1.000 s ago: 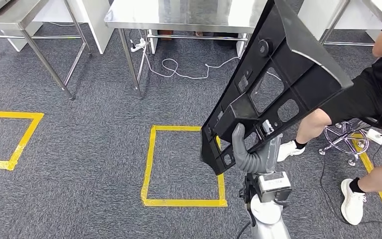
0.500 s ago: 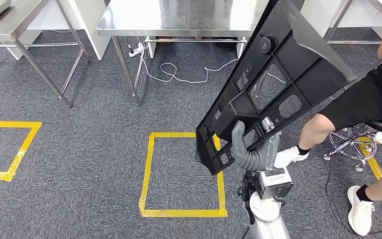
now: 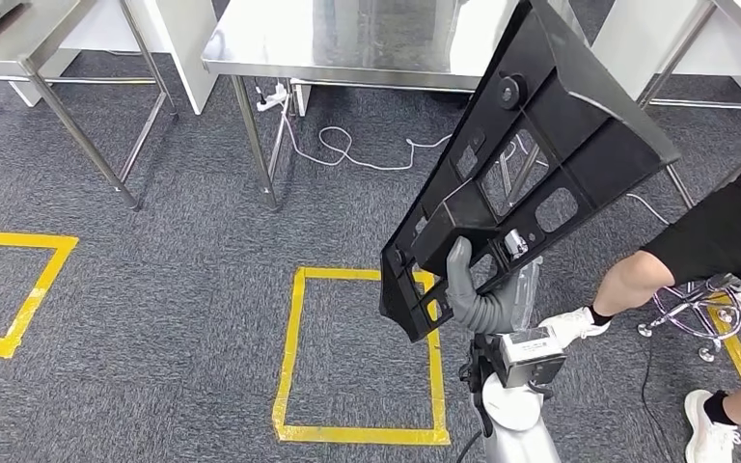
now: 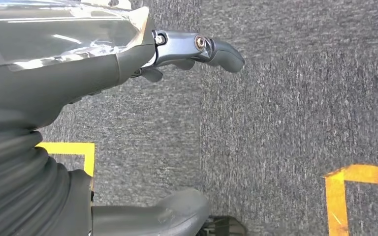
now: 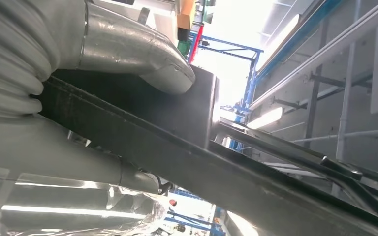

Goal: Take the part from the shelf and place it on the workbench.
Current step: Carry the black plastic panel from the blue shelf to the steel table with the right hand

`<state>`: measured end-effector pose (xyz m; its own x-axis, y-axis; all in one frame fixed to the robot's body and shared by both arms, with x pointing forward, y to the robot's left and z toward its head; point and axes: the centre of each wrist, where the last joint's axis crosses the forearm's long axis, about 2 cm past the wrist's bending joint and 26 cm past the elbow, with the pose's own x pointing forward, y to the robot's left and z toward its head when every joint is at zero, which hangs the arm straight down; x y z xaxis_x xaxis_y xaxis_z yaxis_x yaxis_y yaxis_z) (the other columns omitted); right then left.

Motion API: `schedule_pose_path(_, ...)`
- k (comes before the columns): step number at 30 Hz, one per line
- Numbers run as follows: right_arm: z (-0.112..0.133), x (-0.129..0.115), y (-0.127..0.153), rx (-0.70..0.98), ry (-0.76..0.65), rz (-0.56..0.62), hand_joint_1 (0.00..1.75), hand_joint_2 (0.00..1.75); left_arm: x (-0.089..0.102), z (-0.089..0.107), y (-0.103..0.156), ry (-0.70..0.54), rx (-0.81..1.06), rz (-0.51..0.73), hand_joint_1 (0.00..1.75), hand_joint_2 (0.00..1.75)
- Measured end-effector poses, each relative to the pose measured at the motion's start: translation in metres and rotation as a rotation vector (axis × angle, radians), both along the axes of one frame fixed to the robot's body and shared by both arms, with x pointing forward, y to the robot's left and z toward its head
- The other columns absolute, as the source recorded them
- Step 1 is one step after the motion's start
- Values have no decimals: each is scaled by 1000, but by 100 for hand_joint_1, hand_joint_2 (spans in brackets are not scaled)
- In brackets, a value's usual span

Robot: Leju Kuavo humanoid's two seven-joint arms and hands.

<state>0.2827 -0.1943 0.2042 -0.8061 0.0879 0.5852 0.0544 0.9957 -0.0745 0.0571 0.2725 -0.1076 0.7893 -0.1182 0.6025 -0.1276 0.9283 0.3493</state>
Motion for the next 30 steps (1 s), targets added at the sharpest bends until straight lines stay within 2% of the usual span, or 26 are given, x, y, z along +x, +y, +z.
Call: schedule_pose_path(30,0,-1,0,0,-4,-12,175,175,2,0,-1,-5,-12,-21,0,175)
